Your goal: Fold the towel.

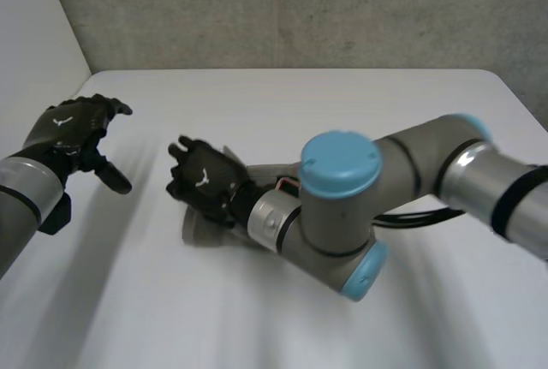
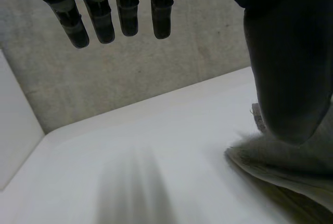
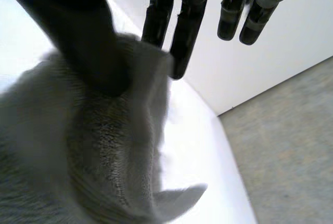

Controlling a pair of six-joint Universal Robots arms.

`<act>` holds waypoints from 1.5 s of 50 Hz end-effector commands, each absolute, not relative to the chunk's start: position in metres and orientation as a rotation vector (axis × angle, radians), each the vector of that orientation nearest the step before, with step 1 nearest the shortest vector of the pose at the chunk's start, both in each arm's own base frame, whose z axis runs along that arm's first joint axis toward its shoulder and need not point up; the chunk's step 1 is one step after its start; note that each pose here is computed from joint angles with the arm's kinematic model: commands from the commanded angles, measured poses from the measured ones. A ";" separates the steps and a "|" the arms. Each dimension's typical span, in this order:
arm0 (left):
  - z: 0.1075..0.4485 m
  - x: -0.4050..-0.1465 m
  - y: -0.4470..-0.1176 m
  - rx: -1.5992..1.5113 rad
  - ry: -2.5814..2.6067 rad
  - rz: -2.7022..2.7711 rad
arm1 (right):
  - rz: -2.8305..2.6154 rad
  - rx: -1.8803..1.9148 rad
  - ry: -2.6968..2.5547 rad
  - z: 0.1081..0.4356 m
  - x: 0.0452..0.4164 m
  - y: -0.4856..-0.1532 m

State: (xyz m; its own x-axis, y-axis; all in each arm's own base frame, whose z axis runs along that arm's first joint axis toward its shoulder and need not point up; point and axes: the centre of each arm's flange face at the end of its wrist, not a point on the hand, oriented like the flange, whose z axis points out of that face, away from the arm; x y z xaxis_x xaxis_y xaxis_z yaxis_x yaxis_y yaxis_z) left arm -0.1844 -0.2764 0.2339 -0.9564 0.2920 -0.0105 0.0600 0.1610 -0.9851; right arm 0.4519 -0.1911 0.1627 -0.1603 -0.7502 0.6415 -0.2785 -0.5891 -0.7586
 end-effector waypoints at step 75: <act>0.145 -0.278 -0.236 -0.504 -2.274 1.578 | -1.572 -1.121 2.027 0.124 0.233 -0.268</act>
State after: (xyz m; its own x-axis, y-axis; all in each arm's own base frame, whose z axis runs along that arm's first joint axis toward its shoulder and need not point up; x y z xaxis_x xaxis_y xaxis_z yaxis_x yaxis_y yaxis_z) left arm -0.2783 -0.2383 0.1400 -0.8853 0.4605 0.0641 0.1050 0.3323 -0.9373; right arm 0.2418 -0.2636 0.1118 -0.6116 -0.7714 0.1756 -0.3817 0.0933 -0.9195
